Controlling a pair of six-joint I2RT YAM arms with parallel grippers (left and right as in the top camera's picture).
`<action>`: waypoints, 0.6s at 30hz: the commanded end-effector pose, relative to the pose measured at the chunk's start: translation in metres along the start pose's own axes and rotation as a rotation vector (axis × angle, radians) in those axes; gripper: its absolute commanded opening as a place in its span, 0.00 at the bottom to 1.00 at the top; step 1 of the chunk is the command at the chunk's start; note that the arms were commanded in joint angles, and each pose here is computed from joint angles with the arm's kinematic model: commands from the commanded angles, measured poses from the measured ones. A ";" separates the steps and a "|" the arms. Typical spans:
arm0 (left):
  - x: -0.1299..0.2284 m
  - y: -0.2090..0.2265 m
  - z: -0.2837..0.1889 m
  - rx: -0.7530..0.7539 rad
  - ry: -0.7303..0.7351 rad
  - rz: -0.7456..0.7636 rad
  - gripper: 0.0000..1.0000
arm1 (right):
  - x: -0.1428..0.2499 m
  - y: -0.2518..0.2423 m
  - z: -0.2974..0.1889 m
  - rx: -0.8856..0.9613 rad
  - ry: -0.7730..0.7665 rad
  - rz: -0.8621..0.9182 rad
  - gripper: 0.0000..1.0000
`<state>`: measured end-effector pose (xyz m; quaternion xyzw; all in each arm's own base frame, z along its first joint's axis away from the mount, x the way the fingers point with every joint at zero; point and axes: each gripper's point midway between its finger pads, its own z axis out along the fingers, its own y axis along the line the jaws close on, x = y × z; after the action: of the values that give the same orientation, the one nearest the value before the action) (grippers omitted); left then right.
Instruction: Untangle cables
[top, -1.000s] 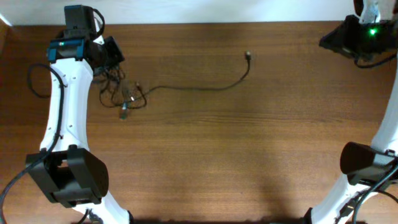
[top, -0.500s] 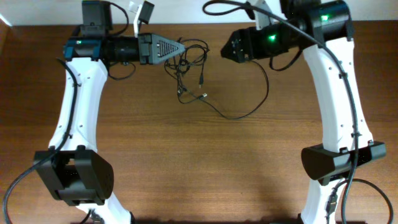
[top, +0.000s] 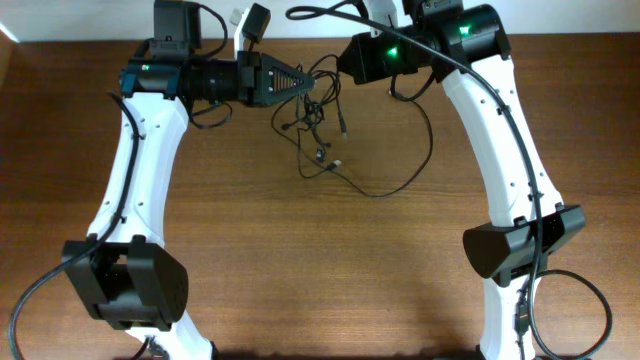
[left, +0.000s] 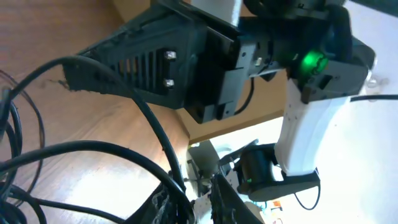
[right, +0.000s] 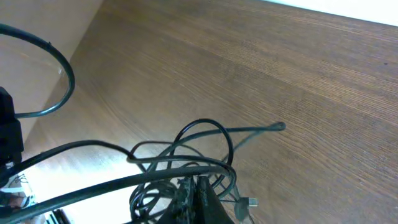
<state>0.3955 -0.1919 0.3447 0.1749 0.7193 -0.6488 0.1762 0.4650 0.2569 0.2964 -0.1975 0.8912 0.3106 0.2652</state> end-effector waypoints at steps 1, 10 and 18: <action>-0.007 0.014 -0.004 -0.139 -0.035 0.023 0.20 | 0.020 0.002 -0.002 0.002 0.076 0.047 0.12; -0.039 0.045 -0.022 -0.305 -0.224 -0.345 0.07 | 0.043 0.058 -0.009 -0.310 0.157 -0.072 0.61; -0.030 -0.008 -0.011 -0.027 -0.076 -0.328 0.08 | 0.017 0.071 0.028 -0.234 0.044 -0.276 0.40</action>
<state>0.4327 -0.1802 0.3483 0.0018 0.7576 -0.6429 0.1131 0.4109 0.3238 0.3160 -0.3683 0.7995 0.3979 0.2586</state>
